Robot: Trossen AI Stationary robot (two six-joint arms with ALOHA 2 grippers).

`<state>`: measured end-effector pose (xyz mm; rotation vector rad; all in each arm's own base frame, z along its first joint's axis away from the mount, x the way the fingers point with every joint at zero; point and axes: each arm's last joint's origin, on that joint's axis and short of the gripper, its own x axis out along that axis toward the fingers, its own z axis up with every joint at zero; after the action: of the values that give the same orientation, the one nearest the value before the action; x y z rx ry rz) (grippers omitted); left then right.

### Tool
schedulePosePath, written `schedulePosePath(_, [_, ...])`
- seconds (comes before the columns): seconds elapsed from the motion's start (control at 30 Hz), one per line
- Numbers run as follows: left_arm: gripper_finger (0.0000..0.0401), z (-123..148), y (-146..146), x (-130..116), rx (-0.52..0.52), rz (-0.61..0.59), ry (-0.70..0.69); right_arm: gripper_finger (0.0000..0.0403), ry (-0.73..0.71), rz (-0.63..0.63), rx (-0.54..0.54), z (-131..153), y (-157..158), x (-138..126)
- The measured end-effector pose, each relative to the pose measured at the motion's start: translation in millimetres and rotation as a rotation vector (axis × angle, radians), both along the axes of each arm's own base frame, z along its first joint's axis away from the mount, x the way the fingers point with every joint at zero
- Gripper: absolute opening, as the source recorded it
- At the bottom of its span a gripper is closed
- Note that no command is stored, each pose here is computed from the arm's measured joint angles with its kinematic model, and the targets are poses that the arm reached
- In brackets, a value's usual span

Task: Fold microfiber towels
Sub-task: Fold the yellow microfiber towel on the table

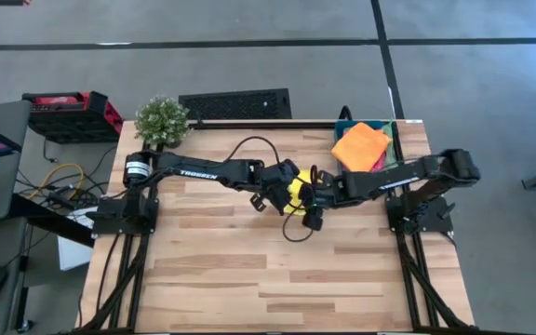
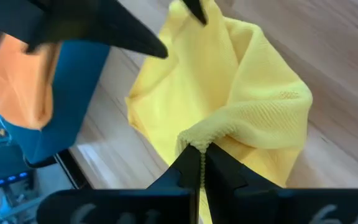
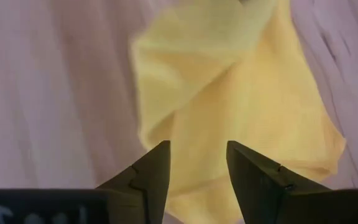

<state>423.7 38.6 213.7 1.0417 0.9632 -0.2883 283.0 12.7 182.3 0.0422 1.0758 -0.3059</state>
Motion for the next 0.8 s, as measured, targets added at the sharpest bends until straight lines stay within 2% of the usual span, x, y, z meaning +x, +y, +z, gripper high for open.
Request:
schedulePosePath(0.33, [0.0,6,-1,7,0.049,-0.167,-0.068,0.0182,-0.13,0.077,0.03,45,26,-27])
schedulePosePath(0.47, [0.0,9,0,10,0.044,-0.152,-0.117,0.0182,-0.199,0.112,0.041,62,35,-38])
schedulePosePath(0.63, [0.0002,11,1,12,0.038,-0.118,-0.149,0.0182,-0.25,0.092,0.046,74,40,-49])
schedulePosePath(0.8, [0.0029,10,1,12,0.034,-0.11,-0.148,0.0182,-0.25,0.081,0.042,74,41,-51])
